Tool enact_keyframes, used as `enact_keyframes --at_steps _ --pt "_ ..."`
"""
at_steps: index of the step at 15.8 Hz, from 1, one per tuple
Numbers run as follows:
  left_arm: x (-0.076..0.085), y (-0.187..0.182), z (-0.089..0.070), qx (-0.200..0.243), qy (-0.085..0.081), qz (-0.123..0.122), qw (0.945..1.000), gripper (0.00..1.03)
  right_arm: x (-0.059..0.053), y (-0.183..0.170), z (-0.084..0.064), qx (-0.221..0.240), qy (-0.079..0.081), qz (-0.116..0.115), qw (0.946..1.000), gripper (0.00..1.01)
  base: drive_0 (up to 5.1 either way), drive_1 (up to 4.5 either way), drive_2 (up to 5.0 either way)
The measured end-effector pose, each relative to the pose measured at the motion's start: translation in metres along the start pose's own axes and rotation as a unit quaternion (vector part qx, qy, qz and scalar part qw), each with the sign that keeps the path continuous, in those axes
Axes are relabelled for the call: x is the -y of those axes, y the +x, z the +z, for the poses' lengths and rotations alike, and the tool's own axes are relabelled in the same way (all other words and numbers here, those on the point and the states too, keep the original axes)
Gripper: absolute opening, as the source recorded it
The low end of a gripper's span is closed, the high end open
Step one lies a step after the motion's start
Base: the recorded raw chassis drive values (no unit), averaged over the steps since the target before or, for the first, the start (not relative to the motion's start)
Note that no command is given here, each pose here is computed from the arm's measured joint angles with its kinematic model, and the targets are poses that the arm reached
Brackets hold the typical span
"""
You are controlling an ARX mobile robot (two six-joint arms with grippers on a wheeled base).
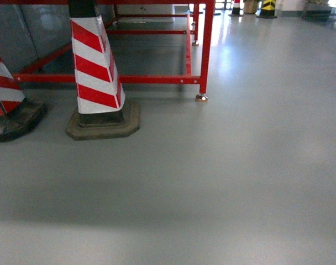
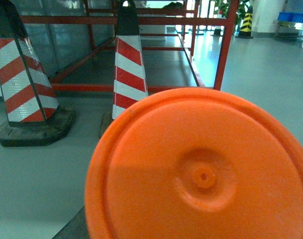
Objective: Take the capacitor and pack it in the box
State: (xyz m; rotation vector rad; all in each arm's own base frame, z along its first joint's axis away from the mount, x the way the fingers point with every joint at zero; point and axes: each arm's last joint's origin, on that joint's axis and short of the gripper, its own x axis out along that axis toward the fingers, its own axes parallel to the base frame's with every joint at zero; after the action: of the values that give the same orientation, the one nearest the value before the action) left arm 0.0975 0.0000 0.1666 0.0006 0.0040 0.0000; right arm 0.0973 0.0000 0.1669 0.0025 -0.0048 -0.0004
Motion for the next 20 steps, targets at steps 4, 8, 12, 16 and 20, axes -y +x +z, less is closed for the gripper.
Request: enact_keyframes --at_steps 4,8,12,16,20 --pt "0.0000 0.0000 0.0000 0.000 0.000 0.000 1.0000 0.44 0.0000 0.0000 -0.0001 -0.001 0.000 0.000 1.0000 0.98 -5.1 2.34 2.3" --pt "0.0000 0.0000 0.0000 0.000 0.000 0.000 1.0000 0.44 0.0000 0.0000 -0.0001 -0.001 0.000 0.000 1.0000 0.98 -5.1 2.34 2.3" --pt "0.0000 0.0000 0.0001 0.001 0.000 0.000 1.0000 0.44 0.0000 0.0000 -0.0004 -0.002 0.000 0.000 1.0000 0.98 -4.8 3.22 1.8" --pt "0.0000 0.0000 0.0000 0.000 0.000 0.000 1.0000 0.44 0.0000 0.0000 -0.0007 -0.004 0.000 0.000 1.0000 0.98 -4.7 3.51 1.6" --pt "-0.0001 0.0000 0.0000 0.000 0.000 0.002 1.0000 0.44 -0.0001 0.0000 0.0000 0.000 0.000 0.002 1.0000 0.98 -4.7 3.51 1.6"
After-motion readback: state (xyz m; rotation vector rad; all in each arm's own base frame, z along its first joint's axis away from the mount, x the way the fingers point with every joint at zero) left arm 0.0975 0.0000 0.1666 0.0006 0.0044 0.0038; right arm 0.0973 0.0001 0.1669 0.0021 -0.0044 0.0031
